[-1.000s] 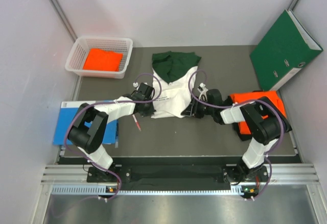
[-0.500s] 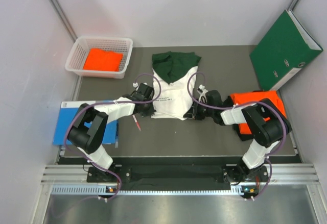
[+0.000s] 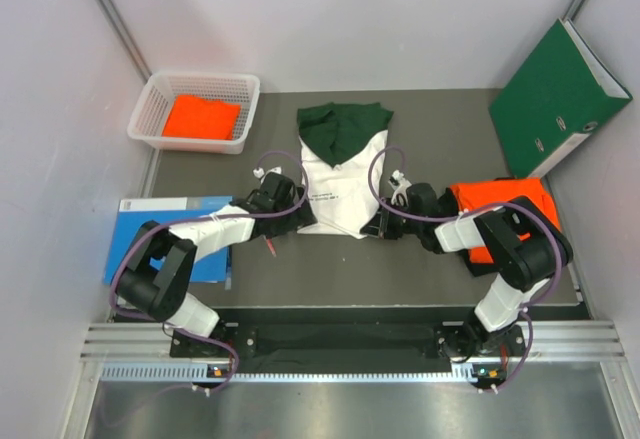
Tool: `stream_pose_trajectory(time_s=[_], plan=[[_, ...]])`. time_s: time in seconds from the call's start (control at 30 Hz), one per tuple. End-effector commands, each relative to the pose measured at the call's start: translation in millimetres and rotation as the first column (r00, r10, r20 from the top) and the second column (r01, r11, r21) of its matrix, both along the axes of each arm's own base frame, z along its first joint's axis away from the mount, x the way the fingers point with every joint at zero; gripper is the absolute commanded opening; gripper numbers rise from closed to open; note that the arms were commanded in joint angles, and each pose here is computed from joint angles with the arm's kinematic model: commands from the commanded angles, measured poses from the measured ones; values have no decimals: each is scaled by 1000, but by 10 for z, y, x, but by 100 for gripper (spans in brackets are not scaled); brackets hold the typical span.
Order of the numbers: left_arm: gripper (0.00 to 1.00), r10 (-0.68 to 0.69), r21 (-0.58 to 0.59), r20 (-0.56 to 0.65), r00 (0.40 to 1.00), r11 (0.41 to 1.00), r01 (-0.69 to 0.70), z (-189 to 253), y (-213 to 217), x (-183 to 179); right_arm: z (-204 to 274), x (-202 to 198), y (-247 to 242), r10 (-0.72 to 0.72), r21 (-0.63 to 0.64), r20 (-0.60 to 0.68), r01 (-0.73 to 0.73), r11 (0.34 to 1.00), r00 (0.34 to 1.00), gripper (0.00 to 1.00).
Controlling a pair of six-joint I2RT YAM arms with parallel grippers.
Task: Fold and stack the t-shirts
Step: Fold the tshirt
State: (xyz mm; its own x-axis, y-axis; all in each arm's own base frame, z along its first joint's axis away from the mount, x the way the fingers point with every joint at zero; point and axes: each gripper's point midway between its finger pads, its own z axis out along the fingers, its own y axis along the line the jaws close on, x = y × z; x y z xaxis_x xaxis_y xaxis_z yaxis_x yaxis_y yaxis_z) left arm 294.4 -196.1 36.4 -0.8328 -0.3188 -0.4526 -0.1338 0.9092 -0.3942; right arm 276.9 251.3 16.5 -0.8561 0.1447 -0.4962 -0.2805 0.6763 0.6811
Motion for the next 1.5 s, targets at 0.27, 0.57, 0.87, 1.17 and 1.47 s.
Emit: stream_pose_trajectory(time_s=[0.27, 0.57, 0.87, 1.17, 1.47], plan=[[9, -46, -39, -189, 981, 998, 40, -702, -146, -313, -594, -525, -312, -5, -183, -213, -35, 983, 977, 13], [0, -70, -40, -161, 985, 997, 64, -381, -82, -480, -508, -704, -356, 28, -179, -221, -69, 982, 975, 12], [0, -102, -39, -97, 990, 994, 99, 133, 28, -631, -165, -956, -310, 93, -94, -179, -111, 989, 980, 12], [0, -119, -39, 5, 993, 992, 119, 542, -203, -146, 843, -255, -112, 70, -76, 139, -60, 995, 988, 14], [0, -121, -11, 129, 984, 992, 123, 1077, -316, 491, 1304, 437, 79, 67, -106, 292, -37, 994, 954, 13]])
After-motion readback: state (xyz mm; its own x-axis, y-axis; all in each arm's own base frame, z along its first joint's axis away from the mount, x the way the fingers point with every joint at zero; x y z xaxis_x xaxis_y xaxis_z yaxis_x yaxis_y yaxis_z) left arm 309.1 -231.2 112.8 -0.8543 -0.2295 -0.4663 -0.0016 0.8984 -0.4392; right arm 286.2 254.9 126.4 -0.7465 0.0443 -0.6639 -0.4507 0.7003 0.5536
